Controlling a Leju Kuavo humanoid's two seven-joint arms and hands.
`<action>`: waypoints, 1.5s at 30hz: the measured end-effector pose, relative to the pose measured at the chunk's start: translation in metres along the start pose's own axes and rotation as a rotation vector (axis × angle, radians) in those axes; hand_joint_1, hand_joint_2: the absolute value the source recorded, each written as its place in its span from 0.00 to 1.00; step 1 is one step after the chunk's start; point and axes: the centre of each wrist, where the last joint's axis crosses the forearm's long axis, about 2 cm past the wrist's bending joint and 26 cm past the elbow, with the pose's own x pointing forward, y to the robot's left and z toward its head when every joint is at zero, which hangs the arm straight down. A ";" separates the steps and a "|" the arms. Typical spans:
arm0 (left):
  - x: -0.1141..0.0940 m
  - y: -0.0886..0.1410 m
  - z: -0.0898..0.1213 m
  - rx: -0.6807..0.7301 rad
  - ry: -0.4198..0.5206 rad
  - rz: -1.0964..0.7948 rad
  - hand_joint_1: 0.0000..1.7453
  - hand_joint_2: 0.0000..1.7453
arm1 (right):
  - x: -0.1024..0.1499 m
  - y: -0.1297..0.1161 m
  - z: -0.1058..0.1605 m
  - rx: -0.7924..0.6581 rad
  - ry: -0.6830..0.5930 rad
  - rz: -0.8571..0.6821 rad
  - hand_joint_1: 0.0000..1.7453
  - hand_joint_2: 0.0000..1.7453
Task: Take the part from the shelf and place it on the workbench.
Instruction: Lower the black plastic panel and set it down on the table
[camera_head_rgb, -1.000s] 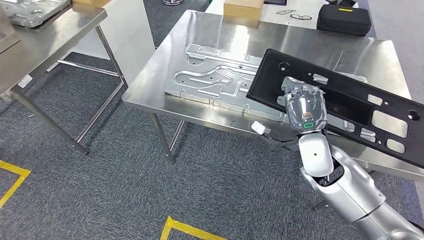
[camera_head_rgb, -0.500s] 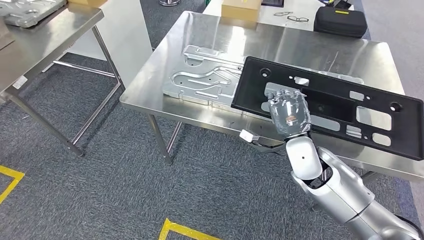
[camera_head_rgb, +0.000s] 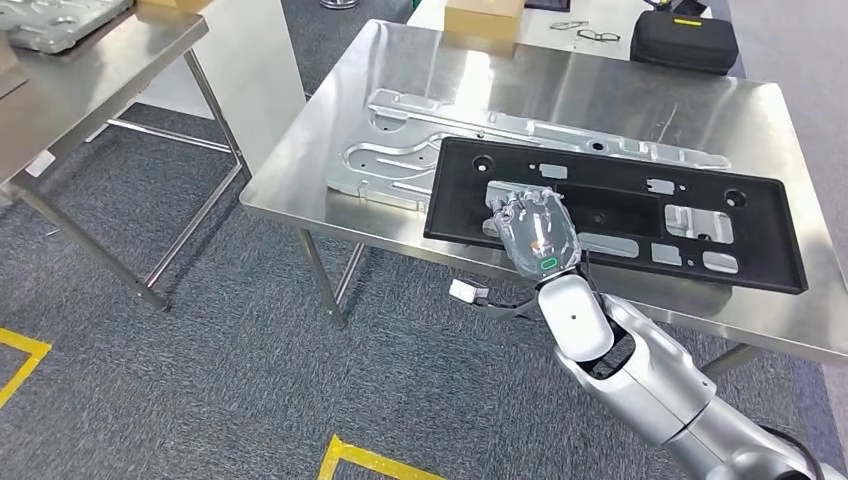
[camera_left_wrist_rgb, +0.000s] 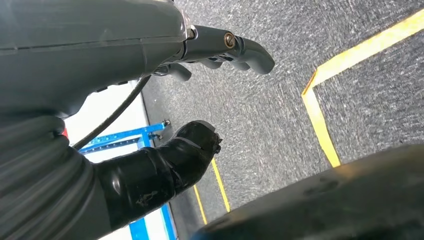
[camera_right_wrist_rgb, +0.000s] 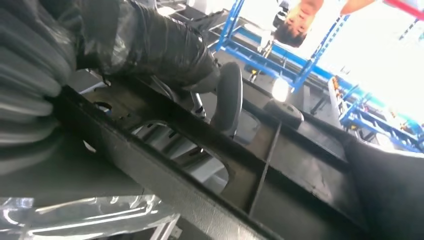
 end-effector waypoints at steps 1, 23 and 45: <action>0.000 0.000 0.000 0.001 -0.001 0.001 0.00 1.00 | 0.000 -0.001 0.000 -0.001 -0.001 -0.001 1.00 1.00; -0.002 0.000 0.000 0.012 -0.015 0.017 0.00 1.00 | 0.010 -0.007 -0.001 0.001 -0.046 -0.024 1.00 1.00; -0.004 0.000 -0.001 0.011 -0.019 0.025 0.00 1.00 | 0.005 -0.015 -0.003 -0.011 -0.040 -0.037 1.00 1.00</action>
